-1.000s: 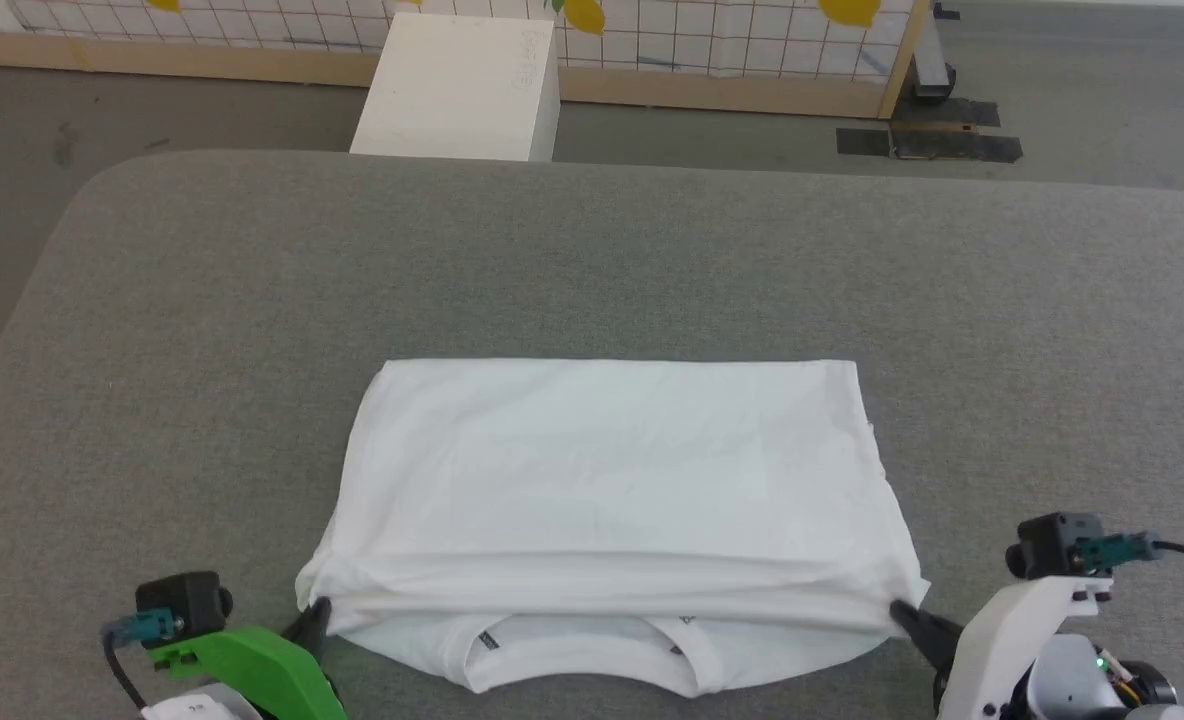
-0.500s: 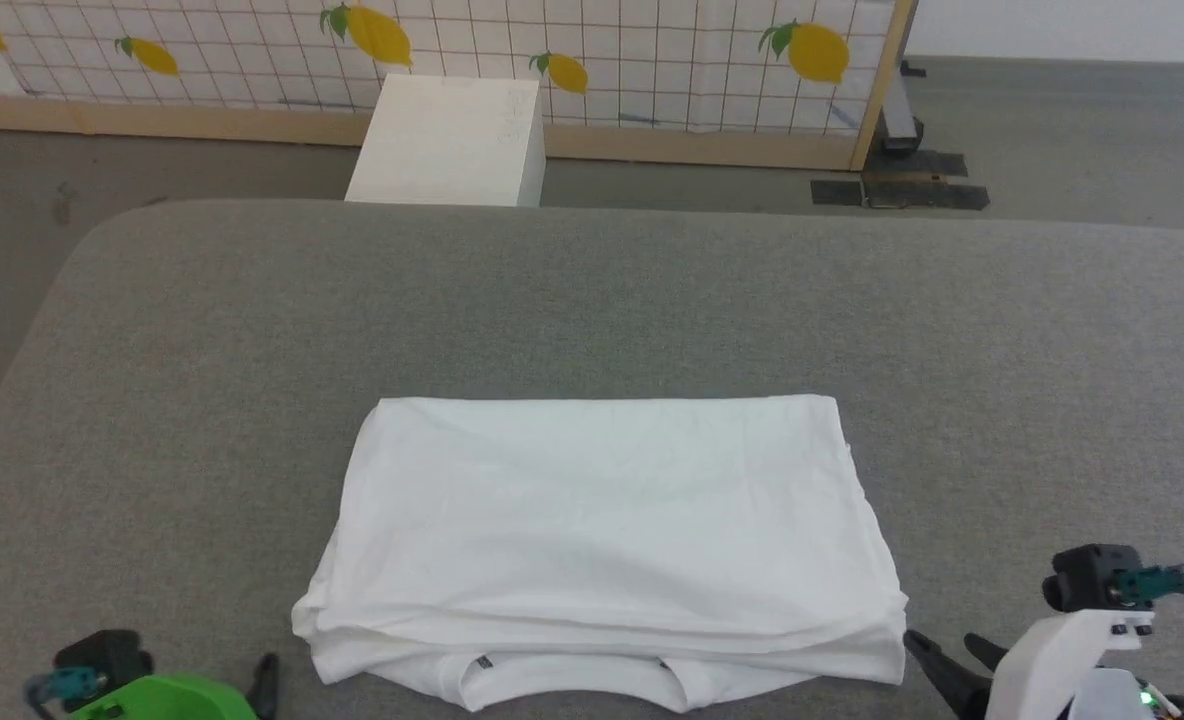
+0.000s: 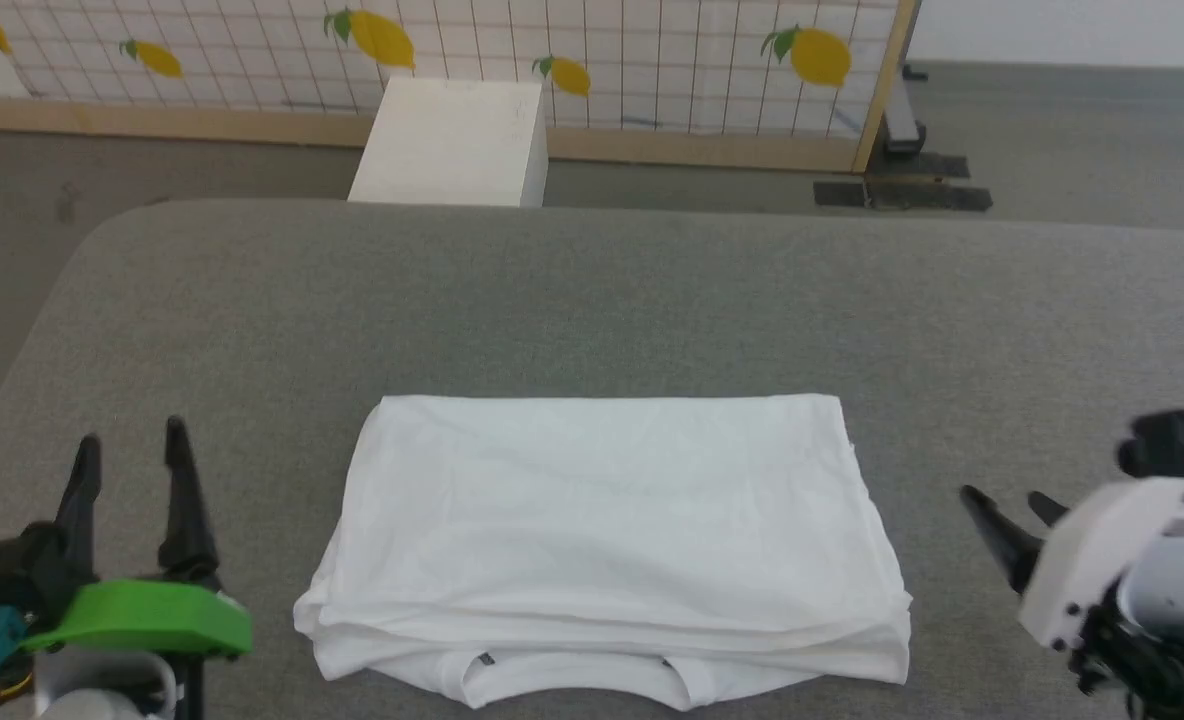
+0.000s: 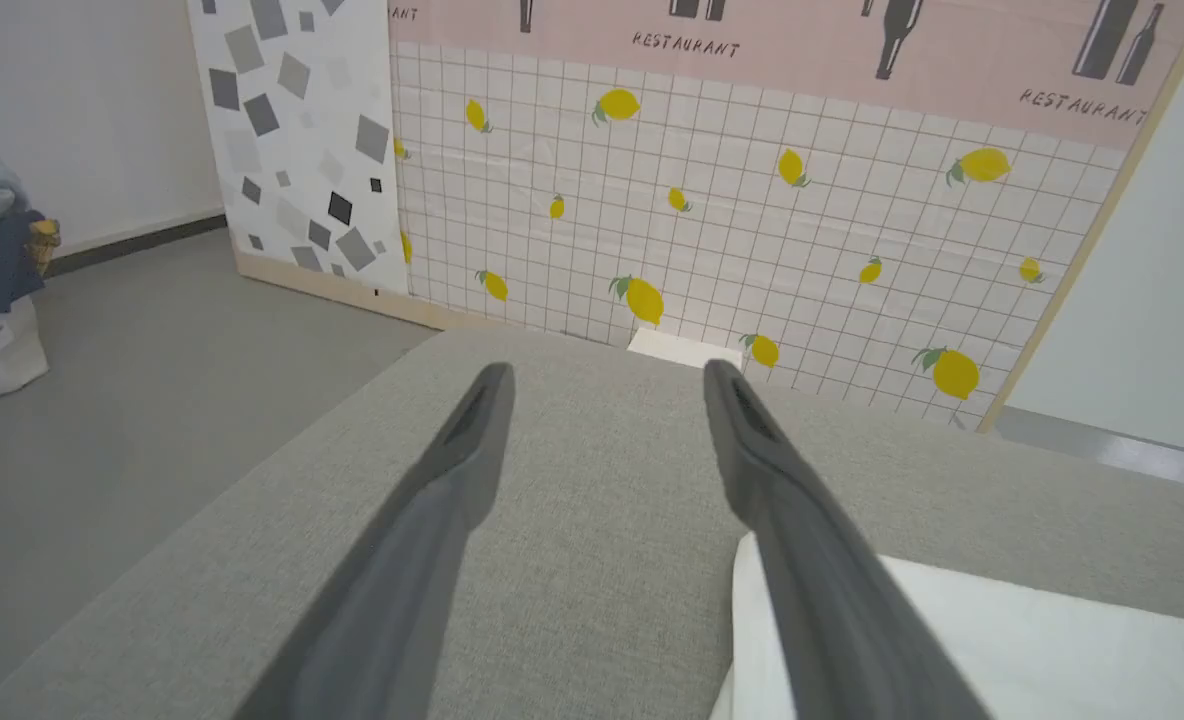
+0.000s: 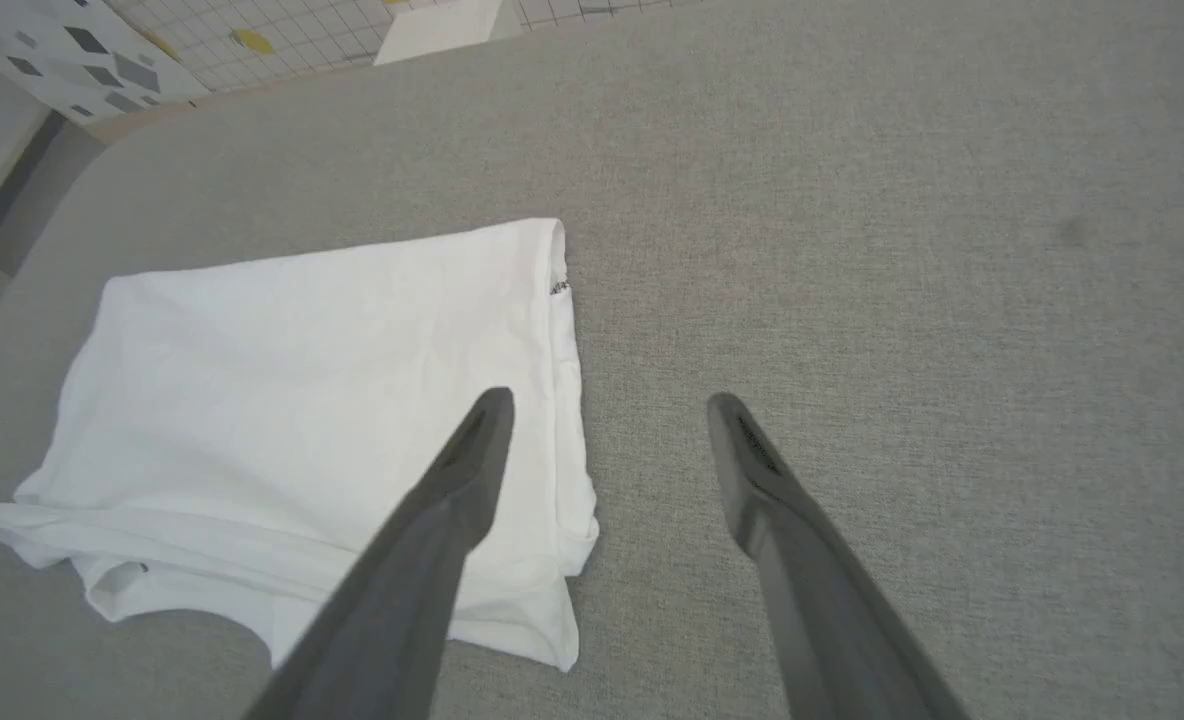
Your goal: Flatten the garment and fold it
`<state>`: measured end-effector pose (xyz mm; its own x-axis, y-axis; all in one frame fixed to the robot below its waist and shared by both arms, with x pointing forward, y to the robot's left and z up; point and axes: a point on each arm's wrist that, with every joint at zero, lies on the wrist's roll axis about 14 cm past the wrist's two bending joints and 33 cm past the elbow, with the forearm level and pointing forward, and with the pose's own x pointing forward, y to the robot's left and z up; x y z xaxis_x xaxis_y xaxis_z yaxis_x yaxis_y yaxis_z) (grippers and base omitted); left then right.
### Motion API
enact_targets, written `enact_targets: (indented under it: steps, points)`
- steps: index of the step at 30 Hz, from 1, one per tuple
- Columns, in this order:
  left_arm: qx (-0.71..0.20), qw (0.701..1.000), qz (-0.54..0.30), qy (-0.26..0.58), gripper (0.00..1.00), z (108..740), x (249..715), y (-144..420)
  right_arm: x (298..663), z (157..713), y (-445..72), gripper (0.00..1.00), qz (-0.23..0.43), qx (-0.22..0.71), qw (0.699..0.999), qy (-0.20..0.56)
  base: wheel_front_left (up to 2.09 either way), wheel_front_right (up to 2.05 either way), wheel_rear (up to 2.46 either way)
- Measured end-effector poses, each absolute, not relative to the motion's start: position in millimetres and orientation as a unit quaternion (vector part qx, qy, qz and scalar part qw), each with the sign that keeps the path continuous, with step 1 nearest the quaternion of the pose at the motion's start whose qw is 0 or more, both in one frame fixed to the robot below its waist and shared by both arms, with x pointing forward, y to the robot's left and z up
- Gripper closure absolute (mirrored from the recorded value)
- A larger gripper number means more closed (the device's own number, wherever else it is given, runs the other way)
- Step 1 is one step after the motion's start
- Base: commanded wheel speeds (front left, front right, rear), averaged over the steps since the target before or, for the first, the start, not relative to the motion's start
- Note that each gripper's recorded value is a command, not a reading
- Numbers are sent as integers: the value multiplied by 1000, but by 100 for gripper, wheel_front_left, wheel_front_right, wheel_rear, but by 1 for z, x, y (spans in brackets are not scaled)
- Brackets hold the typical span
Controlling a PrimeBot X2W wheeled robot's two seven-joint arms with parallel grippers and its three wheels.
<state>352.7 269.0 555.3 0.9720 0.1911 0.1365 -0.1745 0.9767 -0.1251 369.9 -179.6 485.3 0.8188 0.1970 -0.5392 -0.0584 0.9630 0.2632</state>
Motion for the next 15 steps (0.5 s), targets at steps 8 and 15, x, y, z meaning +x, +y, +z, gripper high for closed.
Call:
enact_targets:
  steps: [8,15]
  points:
    - [-13,991,41,-123,0,573,373,234,398,435,-145,0,99,21,912,397,0,0,0]
    - [-3,996,22,-90,0,547,379,225,399,387,-126,0,125,-41,874,468,0,0,0]
